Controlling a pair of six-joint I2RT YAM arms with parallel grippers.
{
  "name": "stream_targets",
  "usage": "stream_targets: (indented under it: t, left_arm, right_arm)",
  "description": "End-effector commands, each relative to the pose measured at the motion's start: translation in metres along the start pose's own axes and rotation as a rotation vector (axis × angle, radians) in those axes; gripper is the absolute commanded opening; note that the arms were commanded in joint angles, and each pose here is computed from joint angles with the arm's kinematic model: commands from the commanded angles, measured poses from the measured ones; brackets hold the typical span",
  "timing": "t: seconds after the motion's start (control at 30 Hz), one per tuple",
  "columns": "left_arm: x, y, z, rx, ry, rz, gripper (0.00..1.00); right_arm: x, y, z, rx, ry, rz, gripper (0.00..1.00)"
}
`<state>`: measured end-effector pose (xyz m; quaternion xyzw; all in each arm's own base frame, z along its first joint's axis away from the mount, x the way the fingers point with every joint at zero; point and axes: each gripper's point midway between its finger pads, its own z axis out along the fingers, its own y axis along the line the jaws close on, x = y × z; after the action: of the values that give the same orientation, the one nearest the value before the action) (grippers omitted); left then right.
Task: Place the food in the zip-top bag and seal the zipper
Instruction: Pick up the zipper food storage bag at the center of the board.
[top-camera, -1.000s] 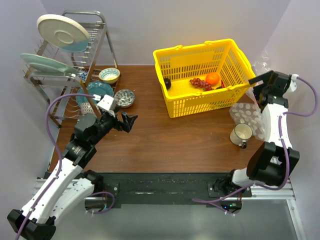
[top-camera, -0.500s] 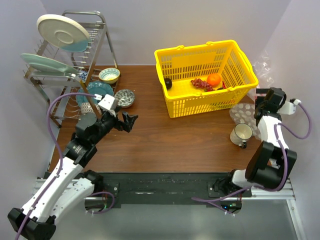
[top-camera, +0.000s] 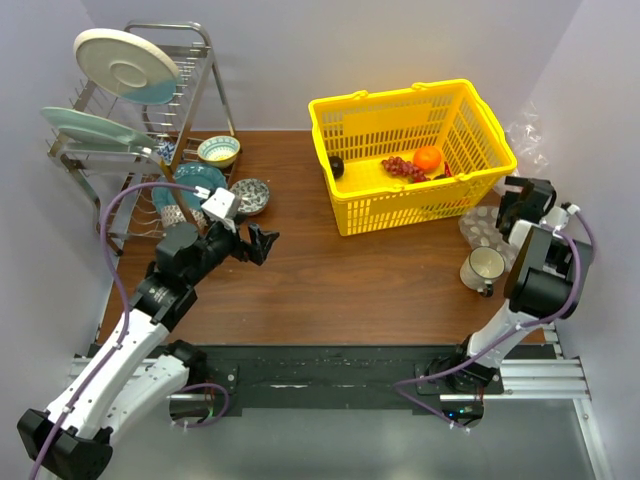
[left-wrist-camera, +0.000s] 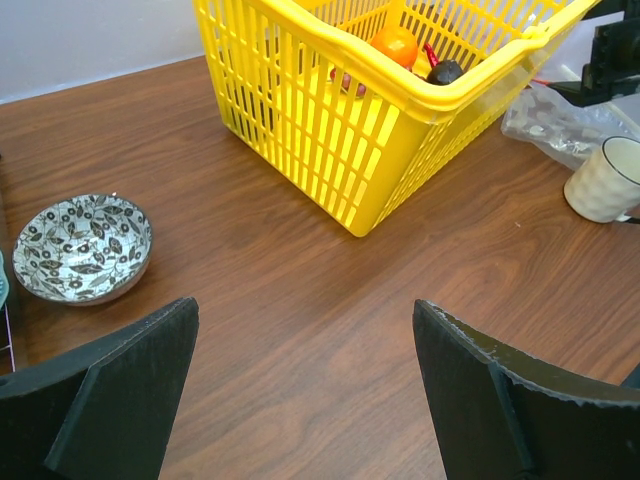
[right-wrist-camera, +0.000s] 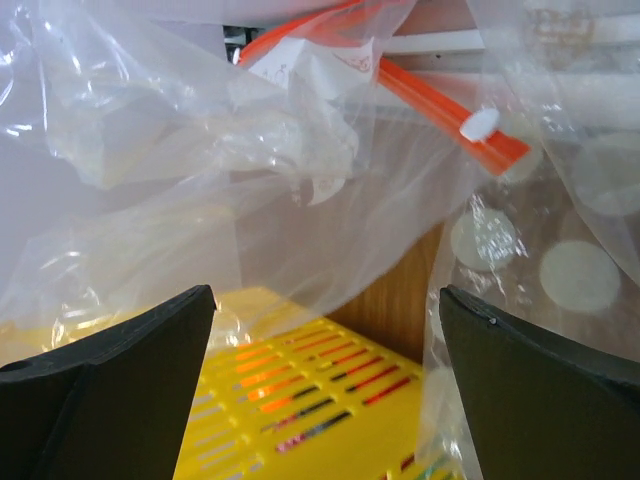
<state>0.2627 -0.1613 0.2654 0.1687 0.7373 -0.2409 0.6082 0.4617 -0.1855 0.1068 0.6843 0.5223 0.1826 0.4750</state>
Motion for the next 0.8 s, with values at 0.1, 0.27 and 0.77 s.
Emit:
stream_targets:
  t: [0.1,0.27,0.77]
  left_arm:
    - [-0.019,-0.003,0.001,0.015,-0.051,0.0,0.93]
    - [-0.016,-0.004,0.001,0.024,-0.048,0.0,0.93]
    - [-0.017,-0.007,0.003,0.038,-0.047,-0.001,0.93]
  right_arm:
    - [-0.013,0.049,0.039,-0.179,-0.075,0.097,0.99]
    - [-0.008,0.056,0.065,-0.261,-0.065,0.125,0.71]
    - [-0.047,0.04,-0.022,-0.11,-0.23,0.02,0.0]
